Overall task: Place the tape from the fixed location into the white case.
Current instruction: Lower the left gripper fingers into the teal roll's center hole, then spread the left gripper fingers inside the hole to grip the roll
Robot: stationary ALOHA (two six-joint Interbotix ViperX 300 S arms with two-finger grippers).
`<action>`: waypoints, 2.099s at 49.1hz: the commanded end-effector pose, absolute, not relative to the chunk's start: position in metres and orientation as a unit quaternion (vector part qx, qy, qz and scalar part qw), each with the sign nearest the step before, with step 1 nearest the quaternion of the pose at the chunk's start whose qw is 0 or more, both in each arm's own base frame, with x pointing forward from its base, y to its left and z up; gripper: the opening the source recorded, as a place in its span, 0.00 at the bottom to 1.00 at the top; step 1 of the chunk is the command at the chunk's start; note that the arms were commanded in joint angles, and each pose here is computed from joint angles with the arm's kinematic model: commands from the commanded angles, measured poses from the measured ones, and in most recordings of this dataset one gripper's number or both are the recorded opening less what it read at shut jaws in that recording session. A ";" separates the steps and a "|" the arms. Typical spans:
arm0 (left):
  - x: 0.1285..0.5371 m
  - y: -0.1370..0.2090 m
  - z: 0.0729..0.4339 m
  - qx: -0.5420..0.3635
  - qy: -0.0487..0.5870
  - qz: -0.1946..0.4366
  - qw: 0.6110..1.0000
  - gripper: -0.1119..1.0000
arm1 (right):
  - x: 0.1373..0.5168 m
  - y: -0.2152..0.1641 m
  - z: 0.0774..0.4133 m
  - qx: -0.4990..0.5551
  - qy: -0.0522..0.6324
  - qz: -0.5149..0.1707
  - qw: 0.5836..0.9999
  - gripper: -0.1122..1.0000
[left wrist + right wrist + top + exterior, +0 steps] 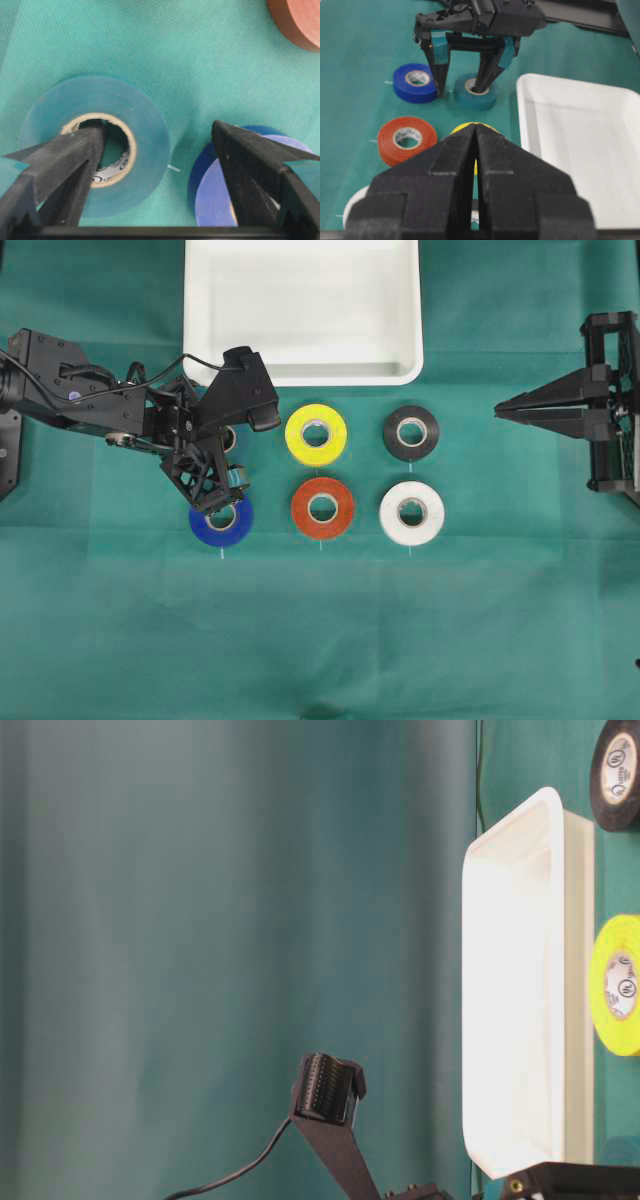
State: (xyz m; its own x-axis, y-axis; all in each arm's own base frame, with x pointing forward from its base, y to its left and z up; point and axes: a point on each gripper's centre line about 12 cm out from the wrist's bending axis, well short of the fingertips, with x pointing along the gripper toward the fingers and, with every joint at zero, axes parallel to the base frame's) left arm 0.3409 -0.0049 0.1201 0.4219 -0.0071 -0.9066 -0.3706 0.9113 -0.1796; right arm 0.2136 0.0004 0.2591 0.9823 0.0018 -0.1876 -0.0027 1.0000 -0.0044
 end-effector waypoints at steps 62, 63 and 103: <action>0.346 -0.007 0.149 -0.172 0.516 0.102 0.833 0.30 | 0.219 0.000 0.268 -0.002 0.083 0.001 0.997 0.10; 0.345 -0.007 0.150 -0.171 0.517 0.102 0.833 0.30 | 0.219 0.000 0.268 -0.002 0.083 0.000 0.997 0.10; 0.336 -0.008 0.237 -0.149 0.512 0.089 0.841 0.30 | 0.219 0.000 0.268 -0.002 0.085 0.001 0.996 0.10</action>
State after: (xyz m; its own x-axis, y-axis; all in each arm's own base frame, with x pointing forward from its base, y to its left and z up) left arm 0.3342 -0.0055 0.2111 0.4039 -0.0021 -0.9148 -0.3211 0.9360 -0.1439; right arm 0.2153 0.0004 0.2567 0.9802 0.0018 -0.1981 -0.0024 1.0000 -0.0029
